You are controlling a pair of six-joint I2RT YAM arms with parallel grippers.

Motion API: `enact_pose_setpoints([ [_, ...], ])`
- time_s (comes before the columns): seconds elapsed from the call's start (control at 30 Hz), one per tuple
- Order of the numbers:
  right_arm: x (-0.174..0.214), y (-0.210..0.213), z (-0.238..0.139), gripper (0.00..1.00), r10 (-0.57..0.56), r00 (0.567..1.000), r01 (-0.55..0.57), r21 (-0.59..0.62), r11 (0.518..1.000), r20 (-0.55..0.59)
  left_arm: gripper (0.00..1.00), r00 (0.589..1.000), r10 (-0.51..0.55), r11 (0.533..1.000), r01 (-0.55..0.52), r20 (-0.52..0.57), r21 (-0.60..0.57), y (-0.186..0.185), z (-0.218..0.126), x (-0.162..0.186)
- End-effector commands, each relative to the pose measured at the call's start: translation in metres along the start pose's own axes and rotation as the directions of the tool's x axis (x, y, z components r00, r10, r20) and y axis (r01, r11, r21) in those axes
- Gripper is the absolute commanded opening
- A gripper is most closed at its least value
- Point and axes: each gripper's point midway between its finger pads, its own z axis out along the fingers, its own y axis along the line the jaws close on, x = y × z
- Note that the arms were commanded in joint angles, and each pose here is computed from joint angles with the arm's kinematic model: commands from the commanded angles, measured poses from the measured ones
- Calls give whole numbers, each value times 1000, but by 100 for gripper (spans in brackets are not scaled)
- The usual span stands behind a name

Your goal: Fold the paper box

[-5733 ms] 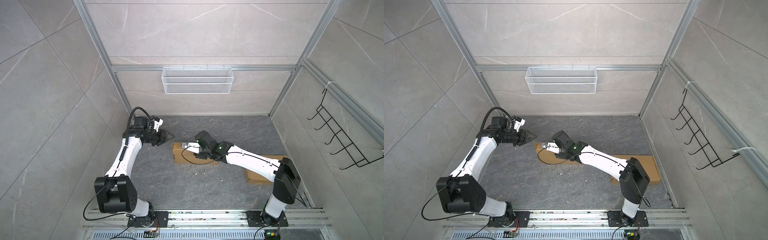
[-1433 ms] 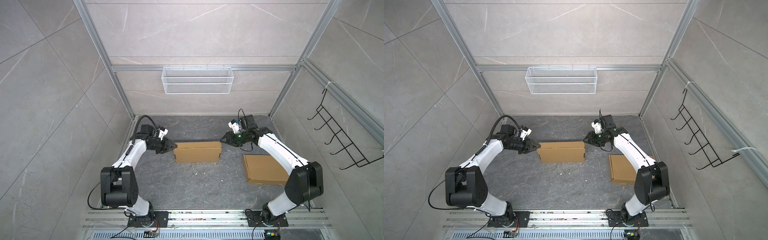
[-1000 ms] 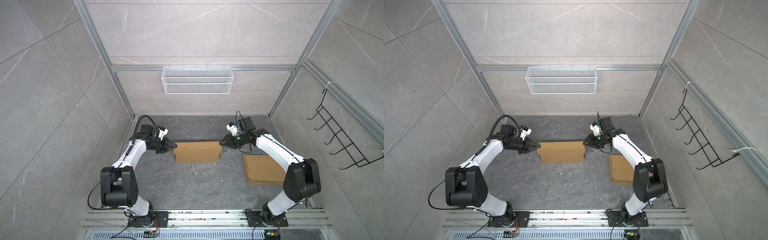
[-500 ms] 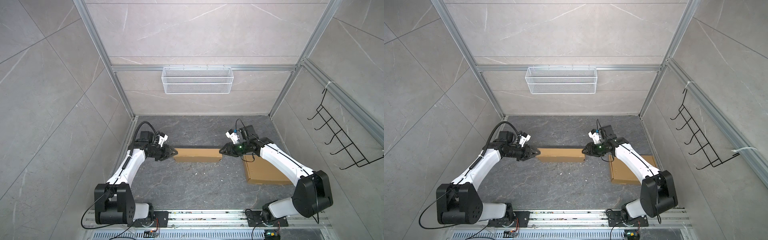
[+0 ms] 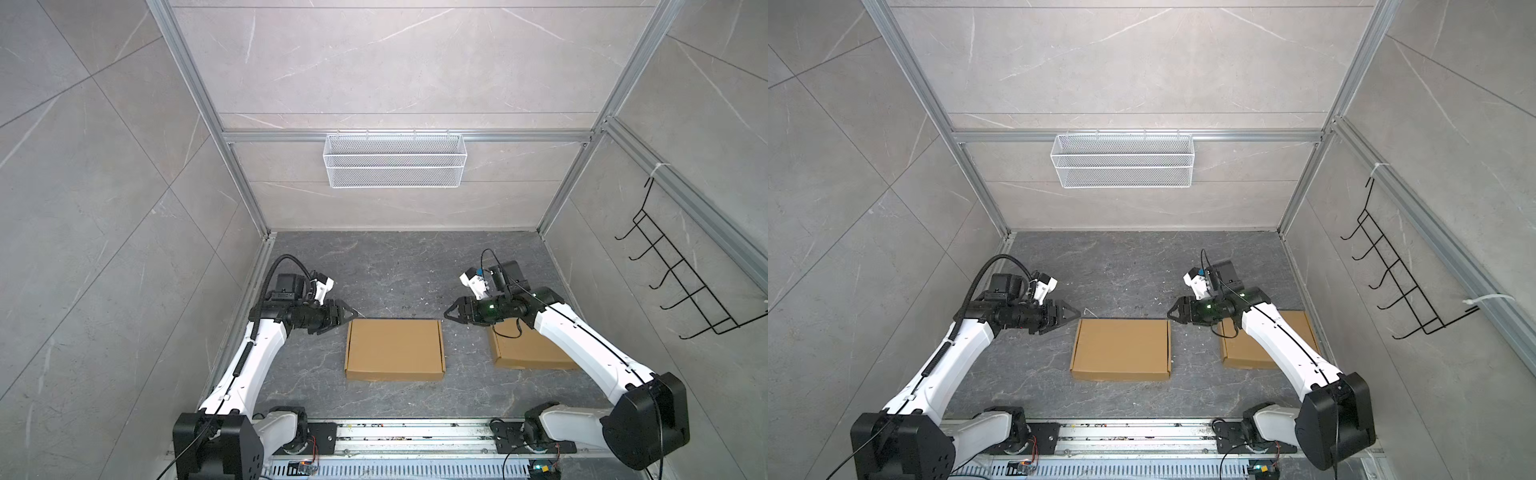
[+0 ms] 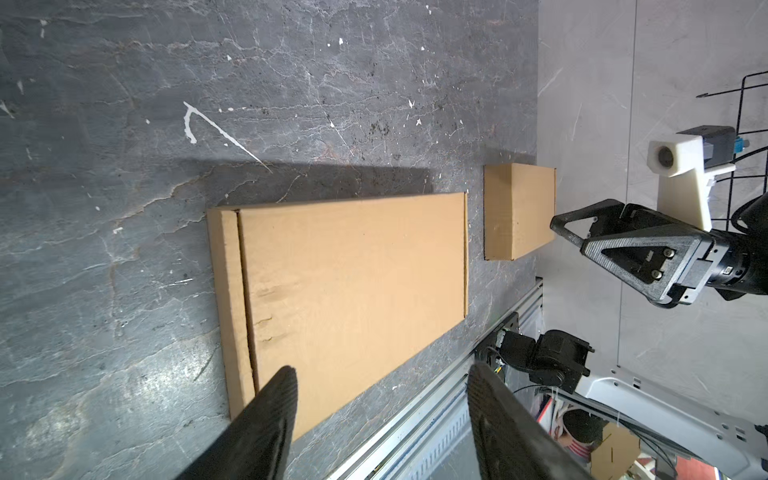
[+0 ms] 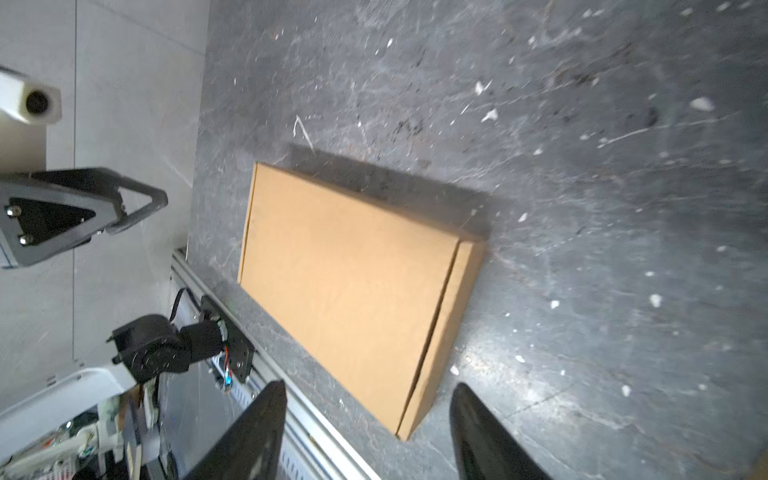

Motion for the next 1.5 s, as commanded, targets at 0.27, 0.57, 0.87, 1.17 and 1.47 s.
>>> enact_pose_setpoints([
  [0.27,-102,-98,-95,84,-244,770,-85,475,876,589,85,815,437,862,-259,381,-435,19,-2,-91],
  [0.57,-80,-197,-108,86,-293,707,-301,648,699,644,98,633,528,675,92,566,-733,117,-37,-118],
  [0.87,-72,-212,-77,85,-366,669,-229,648,727,647,99,657,599,611,-6,457,-792,129,-28,-126],
  [1.17,-66,-213,-59,85,-402,654,-161,637,754,641,99,686,591,639,-78,424,-765,140,-24,-102],
  [1.47,-64,-208,-34,91,-477,604,-57,632,773,638,99,636,610,667,-89,473,-740,180,-8,-117],
])
